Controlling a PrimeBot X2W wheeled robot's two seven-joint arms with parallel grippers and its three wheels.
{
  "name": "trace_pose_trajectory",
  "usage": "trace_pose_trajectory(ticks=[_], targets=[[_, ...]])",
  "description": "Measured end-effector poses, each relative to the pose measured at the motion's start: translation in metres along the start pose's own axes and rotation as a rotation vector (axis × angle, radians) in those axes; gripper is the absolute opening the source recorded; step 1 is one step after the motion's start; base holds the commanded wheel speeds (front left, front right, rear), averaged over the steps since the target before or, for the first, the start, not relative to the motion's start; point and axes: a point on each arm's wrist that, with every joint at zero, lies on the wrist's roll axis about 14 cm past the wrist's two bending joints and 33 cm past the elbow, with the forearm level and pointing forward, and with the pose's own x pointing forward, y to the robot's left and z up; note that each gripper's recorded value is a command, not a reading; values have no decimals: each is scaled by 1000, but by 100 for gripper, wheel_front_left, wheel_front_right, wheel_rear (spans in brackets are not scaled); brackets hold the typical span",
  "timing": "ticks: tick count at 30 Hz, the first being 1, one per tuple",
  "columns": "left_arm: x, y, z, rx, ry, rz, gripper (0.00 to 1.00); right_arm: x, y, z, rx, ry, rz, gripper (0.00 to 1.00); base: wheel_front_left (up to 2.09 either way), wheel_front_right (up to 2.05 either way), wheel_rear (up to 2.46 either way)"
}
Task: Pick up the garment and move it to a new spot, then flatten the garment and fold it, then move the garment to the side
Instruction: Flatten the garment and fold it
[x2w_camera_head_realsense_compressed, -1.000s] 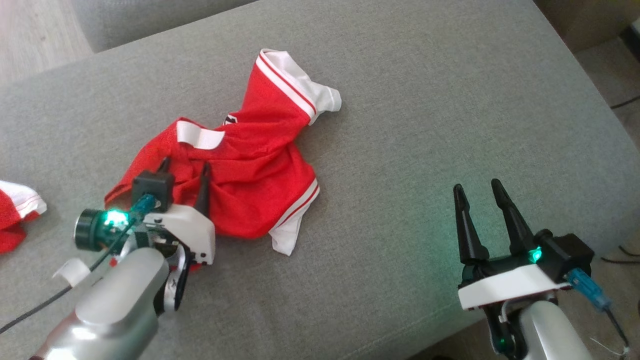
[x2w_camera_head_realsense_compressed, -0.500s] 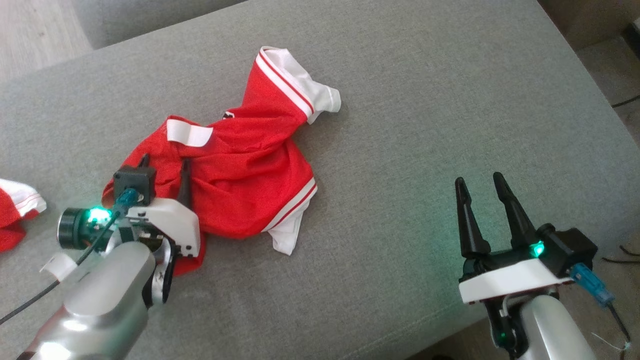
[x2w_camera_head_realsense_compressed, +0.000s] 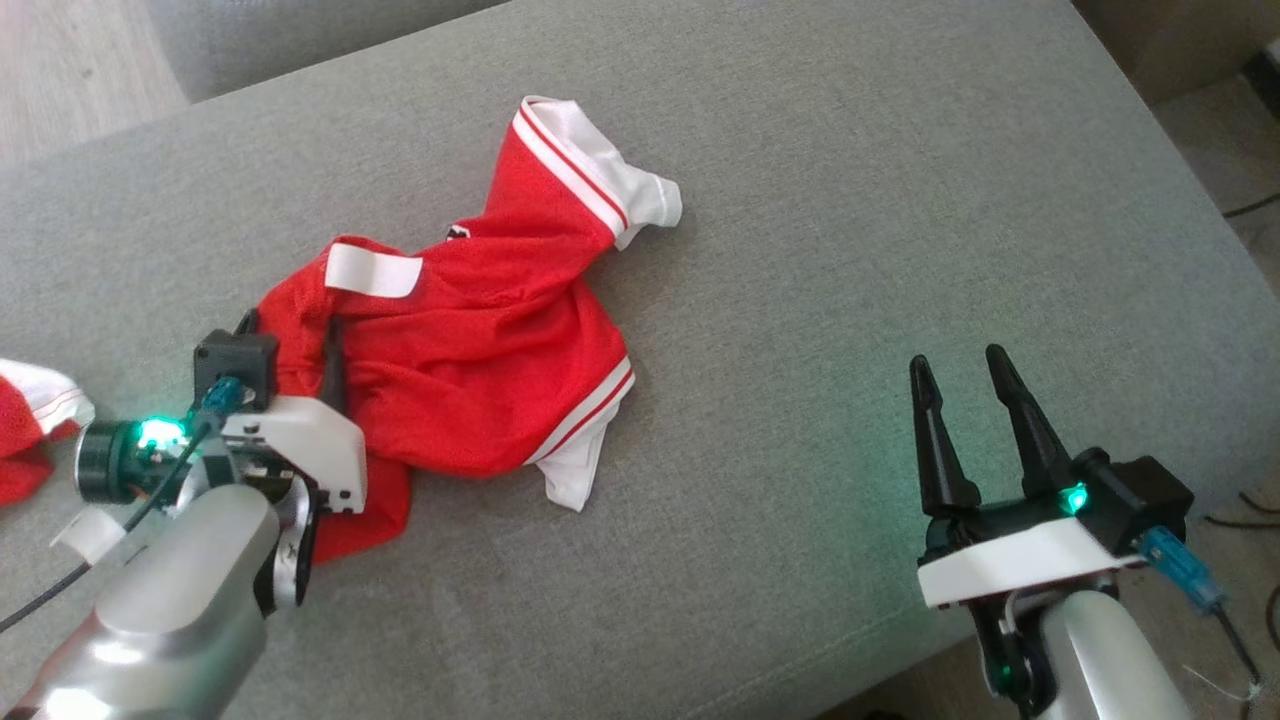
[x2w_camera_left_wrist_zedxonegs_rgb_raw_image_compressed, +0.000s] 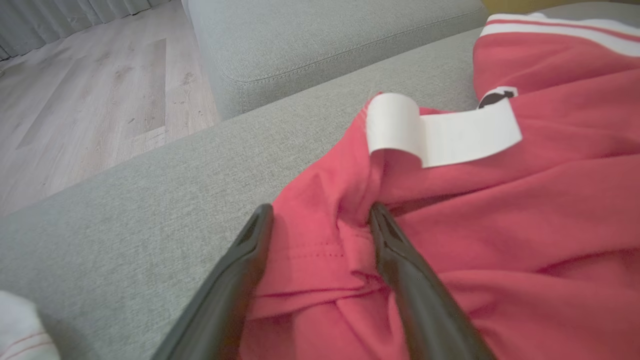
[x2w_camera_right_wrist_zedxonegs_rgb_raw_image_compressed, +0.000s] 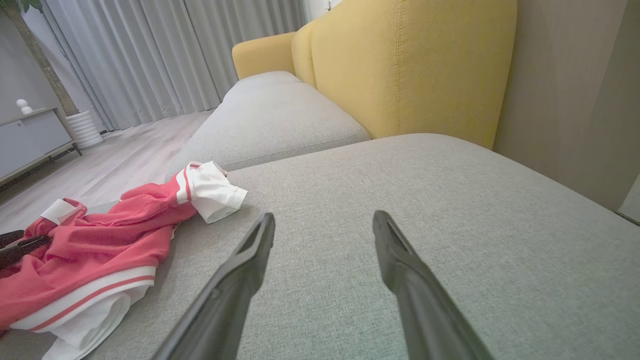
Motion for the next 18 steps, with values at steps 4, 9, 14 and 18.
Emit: trace_pose_trajectory(ticks=[4, 9, 14, 18], targets=[[0, 0, 3, -1, -10, 0, 96, -1, -1, 1, 0, -2, -3, 100, 0, 0, 0], [-2, 0, 12, -2, -39, -5, 29, -1, -1, 1, 0, -4, -3, 100, 0, 0, 0], [-6, -3, 17, -6, -49, -23, 0, 0, 1, 0, 1, -2, 3, 100, 0, 0, 0], [-12, -3, 17, -19, -46, -33, 0, 2, 3, 1, 3, -5, 9, 100, 0, 0, 0]])
